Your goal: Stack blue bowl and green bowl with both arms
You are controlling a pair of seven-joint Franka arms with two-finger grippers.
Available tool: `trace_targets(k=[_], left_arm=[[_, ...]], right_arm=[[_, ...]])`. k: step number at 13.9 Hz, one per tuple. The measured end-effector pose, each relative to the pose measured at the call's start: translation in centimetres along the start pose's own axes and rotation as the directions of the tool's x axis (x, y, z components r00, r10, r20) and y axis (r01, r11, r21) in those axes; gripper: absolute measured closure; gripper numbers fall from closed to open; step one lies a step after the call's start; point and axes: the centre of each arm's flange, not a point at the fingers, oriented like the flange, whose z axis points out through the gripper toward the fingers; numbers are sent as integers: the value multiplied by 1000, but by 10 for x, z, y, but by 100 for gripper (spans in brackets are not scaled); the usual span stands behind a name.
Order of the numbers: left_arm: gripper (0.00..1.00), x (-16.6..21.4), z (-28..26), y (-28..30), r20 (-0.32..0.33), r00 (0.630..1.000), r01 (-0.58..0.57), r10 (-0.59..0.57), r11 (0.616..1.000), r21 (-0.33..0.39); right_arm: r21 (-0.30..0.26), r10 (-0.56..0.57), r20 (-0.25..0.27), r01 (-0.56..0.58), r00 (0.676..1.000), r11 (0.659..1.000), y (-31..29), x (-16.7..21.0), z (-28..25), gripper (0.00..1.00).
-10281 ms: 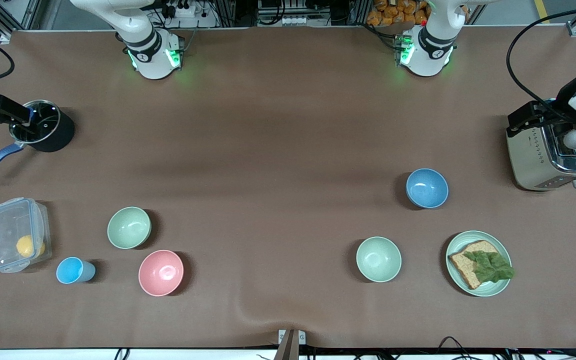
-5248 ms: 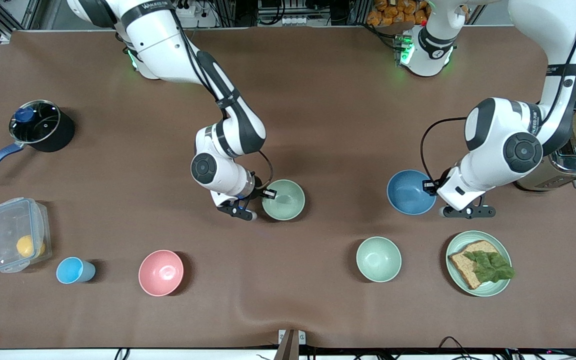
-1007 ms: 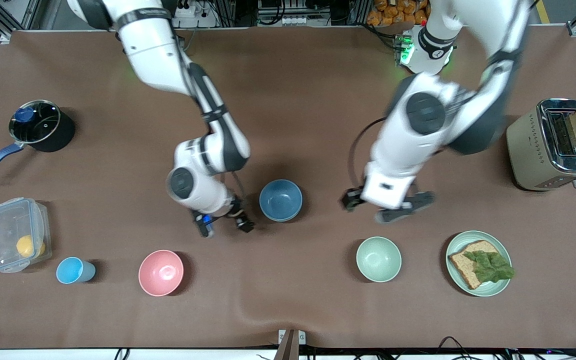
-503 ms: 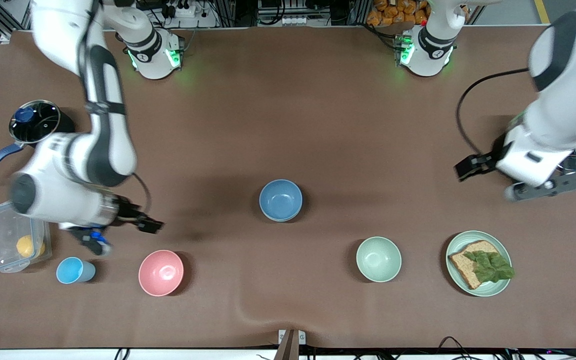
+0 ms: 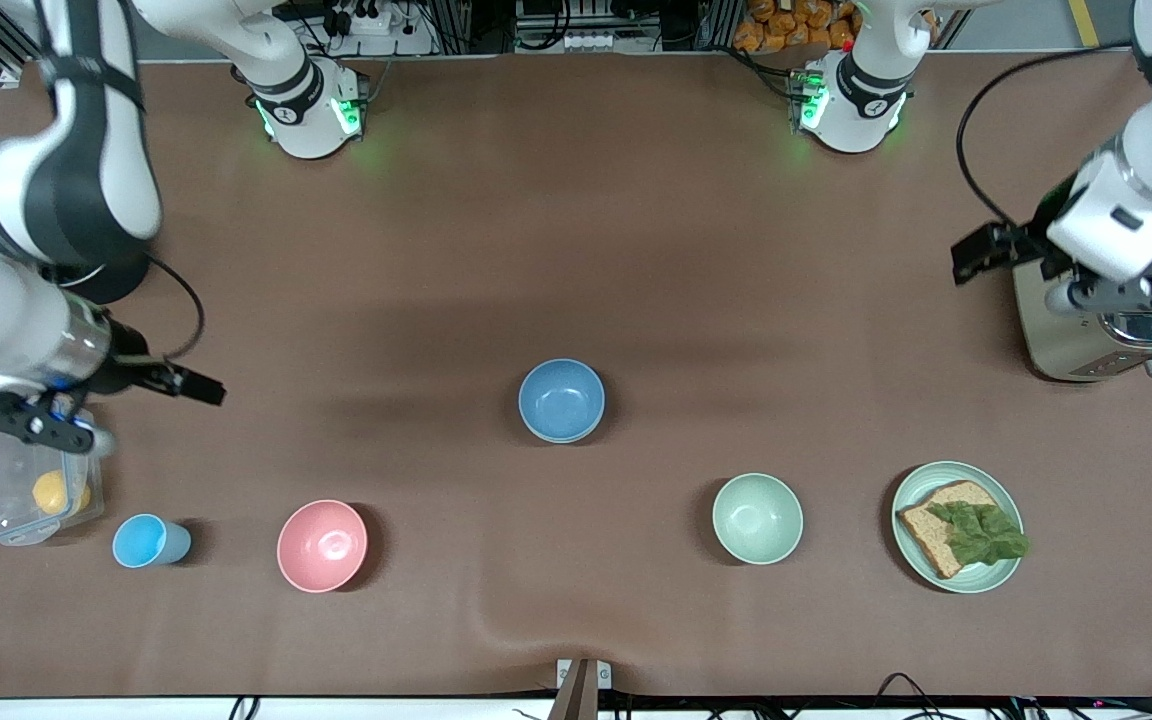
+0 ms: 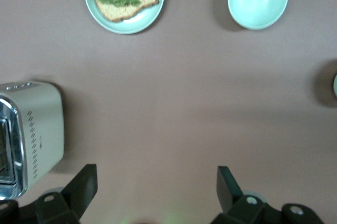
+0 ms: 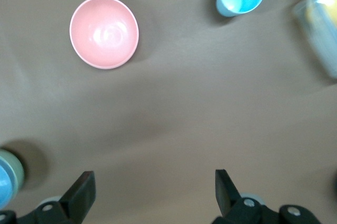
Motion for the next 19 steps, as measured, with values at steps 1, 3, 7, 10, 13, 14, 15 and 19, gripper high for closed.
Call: trace_targets(k=[1,3,7,10,13,14,15,19], left_arm=[[0,-6,-3,-1,1,1000,-3,3,1000,2],[0,-10,-7,-6,-4,1000,-13,13,1000,3],[0,-11,-8,-14,3,1000,-20,20,1000,3],[0,-12,-9,-15,4,1000,-18,18,1000,3],[0,-13,-10,-15,6,1000,-17,17,1000,4],[0,-13,-10,-15,6,1000,-17,17,1000,4],[0,-13,-10,-15,6,1000,-17,17,1000,4],[0,-14,-12,-16,3,1000,-17,17,1000,4]], right_arm=[[-2,-27,-5,27,1000,1000,4,-12,-22,0],[9,-113,-23,113,993,994,16,-38,-64,0],[22,-221,-72,223,973,974,46,-68,-106,0],[21,-231,-62,233,971,972,56,-68,-103,0],[18,-262,-56,264,963,964,69,-65,-99,0],[18,-267,-56,268,962,963,72,-64,-99,0],[18,-269,-55,270,962,963,74,-64,-98,0],[17,-274,-49,275,960,961,73,-64,-97,0]])
